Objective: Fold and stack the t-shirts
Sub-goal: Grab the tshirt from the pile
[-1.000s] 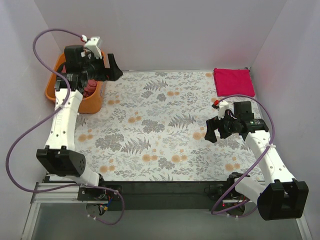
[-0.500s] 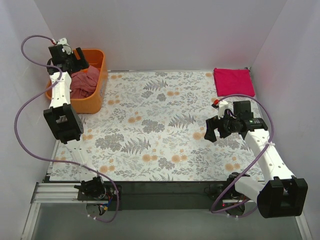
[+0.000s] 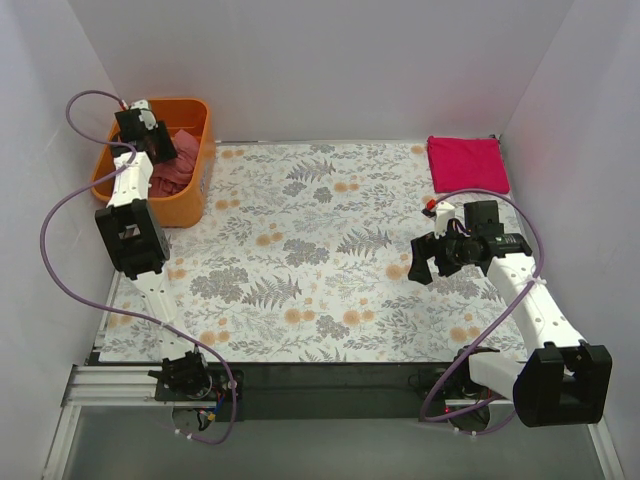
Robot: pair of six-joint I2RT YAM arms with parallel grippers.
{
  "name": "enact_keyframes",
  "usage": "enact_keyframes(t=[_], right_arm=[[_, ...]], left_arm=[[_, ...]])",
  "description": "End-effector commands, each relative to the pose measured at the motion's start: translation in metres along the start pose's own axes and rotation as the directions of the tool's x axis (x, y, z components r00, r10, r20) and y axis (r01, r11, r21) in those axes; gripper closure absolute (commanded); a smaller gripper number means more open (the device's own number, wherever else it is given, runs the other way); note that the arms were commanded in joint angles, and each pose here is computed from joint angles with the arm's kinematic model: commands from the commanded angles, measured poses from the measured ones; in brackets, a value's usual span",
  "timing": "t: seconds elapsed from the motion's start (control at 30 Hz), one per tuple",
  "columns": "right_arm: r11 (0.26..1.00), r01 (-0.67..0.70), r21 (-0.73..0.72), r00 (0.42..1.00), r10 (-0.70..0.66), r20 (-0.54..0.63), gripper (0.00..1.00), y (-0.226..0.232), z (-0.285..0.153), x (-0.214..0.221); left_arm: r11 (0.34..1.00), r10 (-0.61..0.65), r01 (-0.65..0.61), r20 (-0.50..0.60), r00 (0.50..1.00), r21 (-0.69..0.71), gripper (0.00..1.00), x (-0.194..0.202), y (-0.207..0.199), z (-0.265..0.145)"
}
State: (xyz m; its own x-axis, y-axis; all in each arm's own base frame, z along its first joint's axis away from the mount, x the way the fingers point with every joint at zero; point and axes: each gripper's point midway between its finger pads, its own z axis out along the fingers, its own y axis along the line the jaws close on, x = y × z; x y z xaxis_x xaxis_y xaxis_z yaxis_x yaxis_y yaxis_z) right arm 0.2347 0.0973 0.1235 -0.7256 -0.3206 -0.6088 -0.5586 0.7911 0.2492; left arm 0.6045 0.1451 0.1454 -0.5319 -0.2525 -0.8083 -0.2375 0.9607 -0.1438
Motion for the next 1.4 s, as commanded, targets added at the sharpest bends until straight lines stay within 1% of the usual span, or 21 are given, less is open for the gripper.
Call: enact_keyframes(t=[0.0, 0.03, 0.13, 0.17, 0.23, 0.33, 0.5, 0.6, 0.67, 0.7, 0.77, 0.83, 0.87, 0.93, 0.97, 1.0, 1.03, 1.07, 1.2, 1.23, 1.37], right_arm=[[1.0, -0.01, -0.018, 1.0, 0.01, 0.014, 0.02, 0.001, 0.002, -0.004], [1.0, -0.009, -0.021, 1.0, 0.009, 0.014, 0.02, 0.002, 0.003, -0.004], [1.0, -0.007, -0.02, 1.0, 0.008, 0.013, 0.02, 0.001, 0.003, -0.003], [1.0, -0.01, -0.023, 1.0, 0.01, 0.013, 0.01, 0.002, 0.003, -0.003], [1.0, -0.008, -0.024, 1.0, 0.008, 0.016, 0.02, 0.002, 0.003, -0.004], [1.0, -0.003, -0.028, 1.0, 0.004, 0.023, 0.02, 0.003, 0.002, -0.004], [1.0, 0.004, -0.026, 0.999, -0.003, 0.036, 0.02, 0.005, 0.0, -0.006], [1.0, 0.007, -0.027, 0.999, -0.006, 0.043, 0.02, 0.005, -0.001, -0.008], [1.0, 0.008, -0.026, 0.999, -0.006, 0.045, 0.02, 0.005, -0.001, -0.007], [1.0, 0.008, -0.026, 0.999, -0.007, 0.046, 0.02, 0.006, -0.002, -0.008], [1.0, 0.01, -0.024, 0.999, -0.009, 0.048, 0.02, 0.005, -0.002, -0.008], [1.0, 0.013, -0.023, 0.998, -0.012, 0.054, 0.02, 0.006, -0.003, -0.009], [1.0, 0.015, -0.022, 0.998, -0.014, 0.057, 0.02, 0.006, -0.004, -0.01], [1.0, 0.015, -0.022, 0.998, -0.014, 0.057, 0.01, 0.006, -0.004, -0.009], [1.0, 0.014, -0.021, 0.998, -0.013, 0.058, 0.02, 0.006, -0.004, -0.009], [1.0, 0.019, -0.019, 0.998, -0.018, 0.063, 0.01, 0.007, -0.005, -0.01], [1.0, 0.019, -0.019, 0.998, -0.018, 0.063, 0.02, 0.007, -0.005, -0.01], [1.0, 0.018, -0.019, 0.998, -0.017, 0.065, 0.02, 0.007, -0.005, -0.01], [1.0, 0.017, -0.014, 0.998, -0.016, 0.067, 0.02, 0.006, -0.006, -0.01], [1.0, 0.019, -0.013, 0.997, -0.019, 0.069, 0.02, 0.006, -0.006, -0.011], [1.0, 0.02, -0.011, 0.997, -0.019, 0.074, 0.01, 0.006, -0.008, -0.011]], left_arm=[[0.999, 0.03, -0.028, 0.071, 0.997, -0.032, 0.63, -0.027, 0.005, -0.011], [0.999, 0.031, -0.028, 0.09, 0.996, -0.031, 0.69, -0.035, 0.003, -0.016], [0.999, 0.028, -0.025, 0.153, 0.988, -0.021, 0.98, -0.063, 0.001, -0.032], [0.999, 0.033, -0.029, 0.202, 0.979, -0.019, 1.0, -0.084, -0.001, -0.046], [0.999, 0.038, -0.035, 0.256, 0.966, -0.016, 1.0, -0.108, 0.0, -0.064], [0.999, 0.046, -0.048, 0.38, 0.924, -0.005, 1.0, -0.158, -0.004, -0.106], [0.996, 0.049, -0.081, 0.587, 0.808, 0.029, 1.0, -0.229, -0.01, -0.189], [0.993, 0.027, -0.095, 0.657, 0.753, 0.068, 1.0, -0.251, -0.02, -0.221], [0.986, 0.009, -0.123, 0.714, 0.7, 0.108, 1.0, -0.269, -0.032, -0.251], [0.982, -0.025, -0.118, 0.728, 0.686, 0.145, 1.0, -0.274, -0.039, -0.261], [0.968, -0.058, -0.155, 0.778, 0.625, 0.197, 1.0, -0.291, -0.055, -0.293], [0.95, -0.135, -0.152, 0.795, 0.592, 0.274, 1.0, -0.303, -0.069, -0.318], [0.938, -0.16, -0.175, 0.823, 0.545, 0.298, 1.0, -0.315, -0.077, -0.342], [0.909, -0.243, -0.176, 0.822, 0.516, 0.379, 1.0, -0.323, -0.091, -0.366], [0.89, -0.267, -0.211, 0.837, 0.477, 0.404, 1.0, -0.329, -0.101, -0.391], [0.873, -0.289, -0.235, 0.842, 0.456, 0.427, 1.0, -0.331, -0.109, -0.405], [0.847, -0.334, -0.24, 0.827, 0.452, 0.474, 1.0, -0.33, -0.122, -0.416], [0.829, -0.354, -0.277, 0.839, 0.414, 0.486, 1.0, -0.333, -0.132, -0.44], [0.737, -0.457, -0.362, 0.815, 0.357, 0.571, 1.0, -0.33, -0.173, -0.503], [0.707, -0.479, -0.385, 0.802, 0.356, 0.593, 1.0, -0.327, -0.19, -0.514], [0.646, -0.548, -0.447, 0.783, 0.294, 0.619, 1.0, -0.322, -0.214, -0.566]])
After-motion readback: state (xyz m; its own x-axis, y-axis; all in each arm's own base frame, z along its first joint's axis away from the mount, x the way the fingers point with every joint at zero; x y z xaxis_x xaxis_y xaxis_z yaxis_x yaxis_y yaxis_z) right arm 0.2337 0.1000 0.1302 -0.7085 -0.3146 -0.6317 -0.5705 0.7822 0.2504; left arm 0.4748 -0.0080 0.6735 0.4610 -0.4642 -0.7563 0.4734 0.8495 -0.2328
